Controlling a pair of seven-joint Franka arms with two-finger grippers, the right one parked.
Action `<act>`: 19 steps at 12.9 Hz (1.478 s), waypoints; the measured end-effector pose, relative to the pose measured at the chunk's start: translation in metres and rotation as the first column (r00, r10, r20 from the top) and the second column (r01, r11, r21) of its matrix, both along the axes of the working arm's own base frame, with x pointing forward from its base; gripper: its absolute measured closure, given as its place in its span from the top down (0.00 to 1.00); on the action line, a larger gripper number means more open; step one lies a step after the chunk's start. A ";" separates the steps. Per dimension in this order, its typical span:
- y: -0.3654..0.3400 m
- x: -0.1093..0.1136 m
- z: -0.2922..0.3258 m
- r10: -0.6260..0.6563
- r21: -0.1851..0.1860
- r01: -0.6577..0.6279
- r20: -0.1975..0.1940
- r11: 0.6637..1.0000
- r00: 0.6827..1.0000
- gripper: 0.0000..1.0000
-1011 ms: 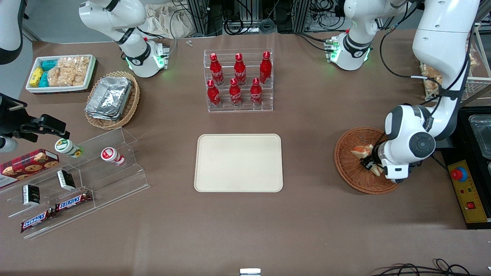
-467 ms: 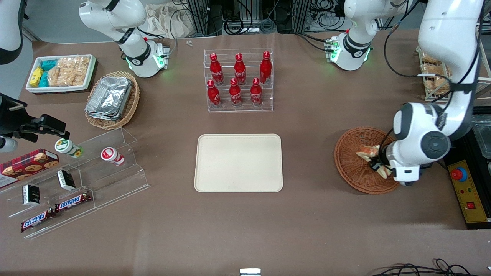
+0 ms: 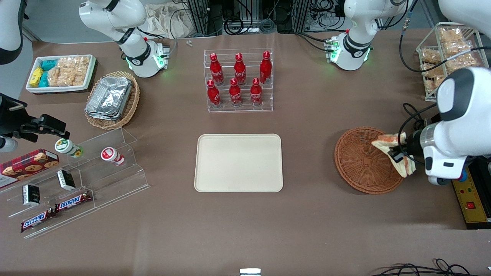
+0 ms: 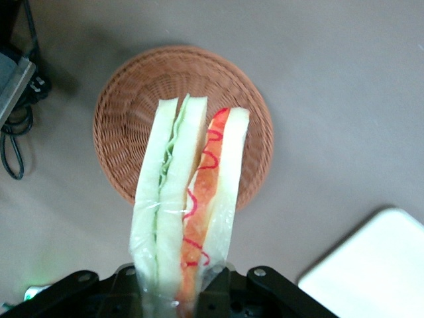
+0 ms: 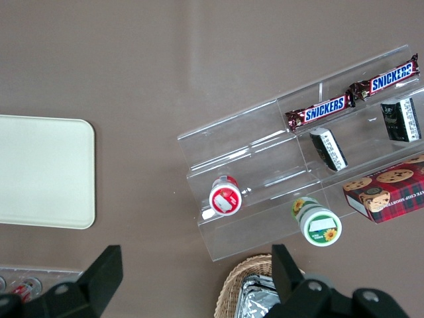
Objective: Place sandwich from basket to tray
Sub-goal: 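Carry the sandwich over the cream tray and lower it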
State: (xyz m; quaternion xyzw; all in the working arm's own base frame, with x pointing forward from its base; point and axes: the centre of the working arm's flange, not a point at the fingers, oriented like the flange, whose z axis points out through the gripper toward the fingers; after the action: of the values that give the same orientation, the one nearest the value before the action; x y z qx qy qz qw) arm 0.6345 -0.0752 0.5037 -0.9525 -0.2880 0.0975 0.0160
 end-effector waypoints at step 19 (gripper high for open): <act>-0.337 -0.041 -0.269 -0.503 -0.130 0.511 0.094 0.849 0.859 0.20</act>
State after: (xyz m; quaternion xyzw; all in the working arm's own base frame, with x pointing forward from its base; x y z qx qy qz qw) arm 0.5933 -0.4123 0.2349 -0.9955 -0.0187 0.0843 -0.0388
